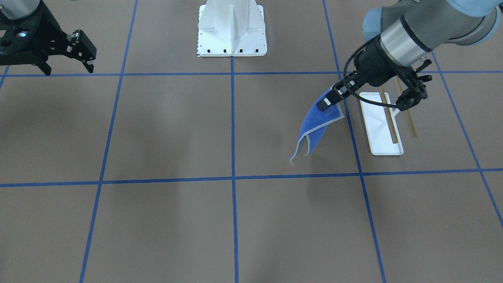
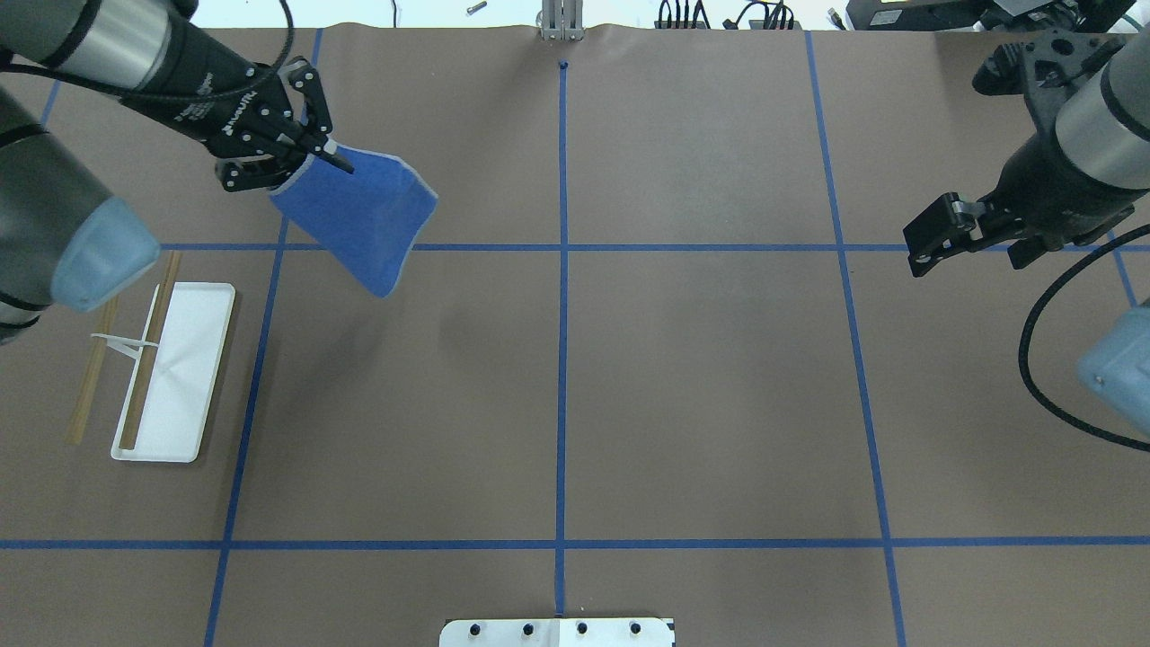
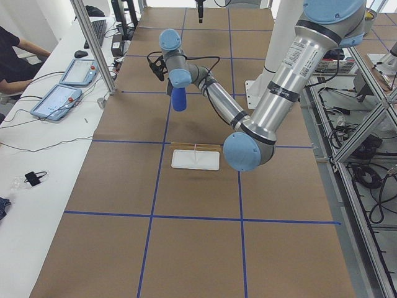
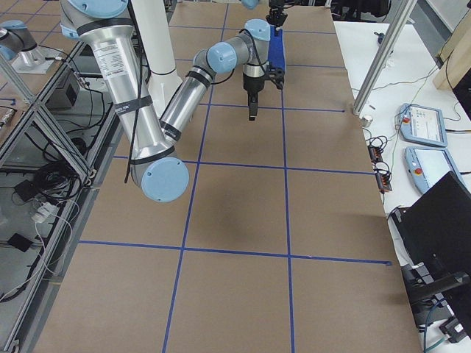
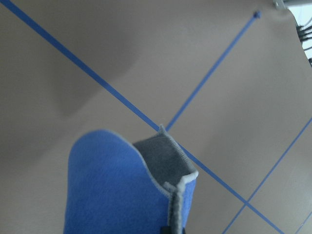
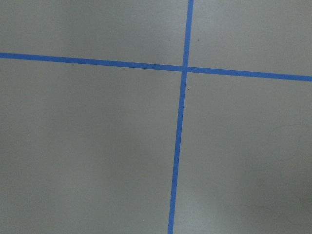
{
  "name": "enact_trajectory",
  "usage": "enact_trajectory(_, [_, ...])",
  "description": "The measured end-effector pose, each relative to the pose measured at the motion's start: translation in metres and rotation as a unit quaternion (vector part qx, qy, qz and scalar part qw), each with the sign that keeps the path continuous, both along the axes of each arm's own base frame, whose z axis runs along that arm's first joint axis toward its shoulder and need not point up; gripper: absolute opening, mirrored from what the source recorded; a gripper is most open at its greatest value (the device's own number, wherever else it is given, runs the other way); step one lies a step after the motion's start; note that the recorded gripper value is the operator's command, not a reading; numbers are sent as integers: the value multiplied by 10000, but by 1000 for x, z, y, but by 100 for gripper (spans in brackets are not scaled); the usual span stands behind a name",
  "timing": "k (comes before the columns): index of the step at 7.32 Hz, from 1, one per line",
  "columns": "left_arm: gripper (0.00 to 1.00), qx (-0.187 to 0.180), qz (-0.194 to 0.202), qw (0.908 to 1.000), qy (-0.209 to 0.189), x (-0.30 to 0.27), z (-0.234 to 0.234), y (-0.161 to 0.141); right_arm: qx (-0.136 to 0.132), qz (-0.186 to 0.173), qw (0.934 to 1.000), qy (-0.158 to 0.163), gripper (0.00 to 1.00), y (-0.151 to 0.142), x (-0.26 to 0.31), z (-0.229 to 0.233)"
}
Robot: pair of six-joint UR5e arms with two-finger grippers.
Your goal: Hang towel on rack
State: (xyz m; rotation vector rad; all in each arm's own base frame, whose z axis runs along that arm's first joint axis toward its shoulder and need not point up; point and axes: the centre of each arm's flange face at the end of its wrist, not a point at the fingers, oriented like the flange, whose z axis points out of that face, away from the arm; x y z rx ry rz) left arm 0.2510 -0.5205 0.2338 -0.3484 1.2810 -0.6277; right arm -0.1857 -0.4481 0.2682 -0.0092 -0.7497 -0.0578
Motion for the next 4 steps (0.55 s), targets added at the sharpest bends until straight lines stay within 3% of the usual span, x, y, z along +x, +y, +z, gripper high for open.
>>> enact_trajectory(2, [0, 165, -10, 9989, -441, -51, 90, 24, -345, -91, 9993, -111, 100, -31, 30, 38])
enact_trajectory(4, [0, 324, 173, 9957, -852, -92, 168, 70, -502, -106, 9984, -251, 100, -40, 41, 51])
